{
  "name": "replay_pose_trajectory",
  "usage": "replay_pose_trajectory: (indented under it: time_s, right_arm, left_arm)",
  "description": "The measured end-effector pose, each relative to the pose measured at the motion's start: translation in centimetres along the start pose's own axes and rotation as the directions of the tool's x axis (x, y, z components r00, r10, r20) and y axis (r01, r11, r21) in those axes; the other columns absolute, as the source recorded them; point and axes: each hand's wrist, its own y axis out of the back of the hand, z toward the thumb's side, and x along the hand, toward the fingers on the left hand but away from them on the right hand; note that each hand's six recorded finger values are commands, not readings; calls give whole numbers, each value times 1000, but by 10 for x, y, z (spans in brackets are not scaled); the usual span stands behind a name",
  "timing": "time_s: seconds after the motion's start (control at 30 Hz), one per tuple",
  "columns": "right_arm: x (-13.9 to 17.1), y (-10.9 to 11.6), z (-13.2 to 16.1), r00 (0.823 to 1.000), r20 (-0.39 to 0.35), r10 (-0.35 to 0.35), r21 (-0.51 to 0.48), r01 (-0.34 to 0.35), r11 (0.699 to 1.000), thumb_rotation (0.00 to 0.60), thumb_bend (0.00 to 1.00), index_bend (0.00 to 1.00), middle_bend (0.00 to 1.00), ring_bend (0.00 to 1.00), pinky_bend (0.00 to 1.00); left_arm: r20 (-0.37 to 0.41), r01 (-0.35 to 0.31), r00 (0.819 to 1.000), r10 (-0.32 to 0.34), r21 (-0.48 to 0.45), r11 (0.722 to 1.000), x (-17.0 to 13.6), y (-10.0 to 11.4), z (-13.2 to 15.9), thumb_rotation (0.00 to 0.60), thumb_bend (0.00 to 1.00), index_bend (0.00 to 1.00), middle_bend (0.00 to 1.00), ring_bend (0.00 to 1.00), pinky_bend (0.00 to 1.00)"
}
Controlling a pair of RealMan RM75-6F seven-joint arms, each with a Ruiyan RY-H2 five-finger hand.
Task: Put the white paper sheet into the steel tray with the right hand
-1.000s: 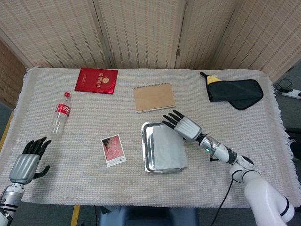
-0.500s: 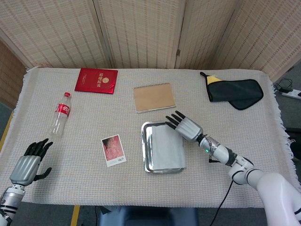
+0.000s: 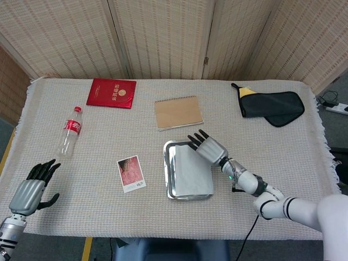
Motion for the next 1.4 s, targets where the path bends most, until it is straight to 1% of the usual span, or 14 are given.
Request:
replay_pose_trajectory:
  time_s: [0.17,0.2,0.27,0.3,0.33,0.4,0.43,0.47,0.5,0.57,0.7,0.9,1.1,1.4]
  right_arm:
    - [16,7,-4,1000,2,-6,-69,6,998,600,447,0,2,0,0]
    - [22,8,-7,1000,2,-5,-92,6,996,600,445,0,33,3,0]
    - [33,10,-13,1000,1,-7,-122,7,993,600,445,0,194,128,83]
    - [41,12,-18,1000,1,-10,-129,10,992,600,452,0,405,342,289]
    - [47,13,-22,1000,-1,-13,-130,13,991,600,499,0,591,550,539]
    - [61,12,-25,1000,-19,-7,-126,5,992,600,669,0,839,802,890]
    - [67,11,-25,1000,-29,2,-122,-6,992,600,778,0,911,870,970]
    - [72,10,-25,999,-38,16,-118,-20,993,600,853,3,952,914,994]
    - [79,9,-24,998,-48,38,-117,-43,992,600,930,12,980,953,1000]
    - [88,6,-22,996,-61,72,-120,-79,990,600,996,28,1000,996,1000]
    - [106,0,-17,983,-82,164,-131,-173,976,600,1000,53,1000,1000,1000]
    - [114,-15,-15,959,-78,271,-122,-279,953,600,1000,64,1000,1000,1000]
    - [113,-23,-8,948,-70,309,-117,-315,942,600,1000,64,1000,1000,1000]
    - [96,-29,15,947,-93,307,-139,-317,938,600,1000,70,1000,1000,1000]
  left_arm:
    - [-4,2,1000,-2,1,1000,-2,1,-2,600,394,62,0,0,0]
    - [-5,3,1000,-3,1,1000,-2,1,-2,600,393,61,0,0,0]
    - [-5,3,1000,-3,5,1000,-1,1,-2,600,393,60,0,0,0]
    - [-5,3,1000,-3,7,1000,-1,1,-2,600,393,59,0,0,0]
    - [-5,3,1000,-3,9,1000,-1,1,-2,600,394,59,0,0,0]
    - [-5,4,1000,-4,17,1000,0,0,-1,600,394,57,0,0,0]
    - [-6,4,1000,-4,22,1000,0,-1,-1,600,393,56,0,0,0]
    - [-8,4,1000,-4,30,1000,0,-1,-1,600,393,56,0,0,0]
    - [-10,4,1000,-4,36,999,1,-1,-1,600,393,55,0,0,0]
    - [-16,4,1000,-3,50,999,3,-2,-1,600,393,55,0,0,0]
    - [-19,13,1000,-12,52,999,6,-6,0,600,393,57,0,0,0]
    - [-11,14,1000,-13,47,999,7,-7,2,600,393,57,0,0,0]
    - [0,11,1000,-11,31,999,6,-4,2,600,394,56,0,0,0]
    - [11,-7,1000,7,-11,1000,4,5,3,600,393,57,0,0,0]
